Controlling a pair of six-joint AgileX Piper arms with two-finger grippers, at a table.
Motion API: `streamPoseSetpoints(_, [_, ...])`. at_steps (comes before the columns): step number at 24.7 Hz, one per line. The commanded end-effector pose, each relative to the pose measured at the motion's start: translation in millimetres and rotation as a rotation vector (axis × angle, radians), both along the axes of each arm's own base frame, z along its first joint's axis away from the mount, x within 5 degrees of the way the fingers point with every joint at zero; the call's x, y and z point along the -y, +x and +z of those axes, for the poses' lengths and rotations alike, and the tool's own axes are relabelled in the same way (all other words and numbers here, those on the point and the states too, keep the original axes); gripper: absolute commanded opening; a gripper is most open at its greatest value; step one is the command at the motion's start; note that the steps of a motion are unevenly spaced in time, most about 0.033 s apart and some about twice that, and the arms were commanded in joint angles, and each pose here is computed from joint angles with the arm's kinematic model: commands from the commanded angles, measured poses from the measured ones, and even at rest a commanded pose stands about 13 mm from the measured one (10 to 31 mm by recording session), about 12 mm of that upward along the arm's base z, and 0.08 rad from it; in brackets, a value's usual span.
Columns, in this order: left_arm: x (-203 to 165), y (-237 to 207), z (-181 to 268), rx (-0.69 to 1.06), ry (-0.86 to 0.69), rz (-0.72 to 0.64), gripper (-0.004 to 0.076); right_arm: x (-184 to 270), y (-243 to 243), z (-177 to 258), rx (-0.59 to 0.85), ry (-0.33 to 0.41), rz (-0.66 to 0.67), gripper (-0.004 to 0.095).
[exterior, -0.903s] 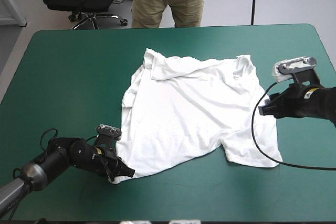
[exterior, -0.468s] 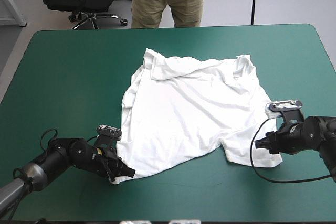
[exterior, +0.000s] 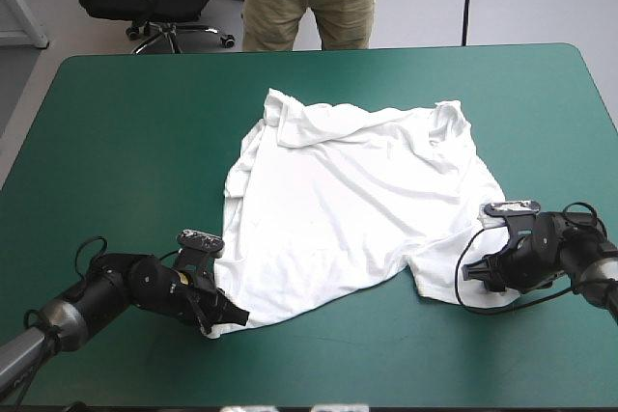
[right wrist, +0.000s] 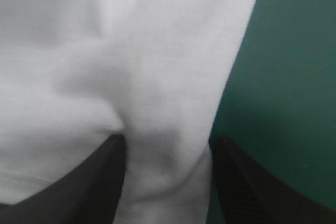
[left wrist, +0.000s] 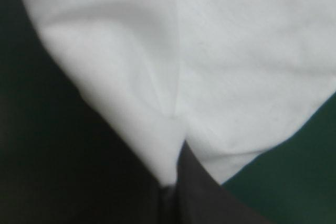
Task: Fold the cloth
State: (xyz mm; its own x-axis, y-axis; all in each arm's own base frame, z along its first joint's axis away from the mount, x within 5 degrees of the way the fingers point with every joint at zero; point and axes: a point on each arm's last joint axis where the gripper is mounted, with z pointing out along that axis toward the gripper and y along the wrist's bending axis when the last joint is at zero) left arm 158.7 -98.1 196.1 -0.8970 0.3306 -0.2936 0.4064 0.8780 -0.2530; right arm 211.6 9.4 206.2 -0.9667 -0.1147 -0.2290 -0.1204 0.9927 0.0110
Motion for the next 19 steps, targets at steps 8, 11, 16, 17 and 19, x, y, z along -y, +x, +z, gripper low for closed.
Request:
streamPoseSetpoints(8, [-1.7,0.7,2.0,0.008,0.038,-0.031,-0.0017,-5.0,2.2,-1.3,-0.015,0.058,0.079,-0.0016])
streamPoseSetpoints(11, [-0.6,2.9,19.7,0.058,0.019,-0.041,-0.0017,-7.5,-1.2,13.0,0.037,0.084,0.091,-0.0017])
streamPoseSetpoints(16, [-4.9,23.8,115.5,0.327,0.086,-0.068,-0.0017,-16.8,-12.4,131.9,0.498,0.178,0.136,-0.0017])
streamPoseSetpoints(17, [-5.6,26.4,127.2,0.362,0.098,-0.071,-0.0017,-17.2,-15.4,152.2,0.570,0.183,0.141,-0.0017])
streamPoseSetpoints(19, [-8.9,34.4,171.8,0.520,0.126,-0.067,-0.0017,-18.2,-25.7,207.2,0.762,0.178,0.178,-0.0017])
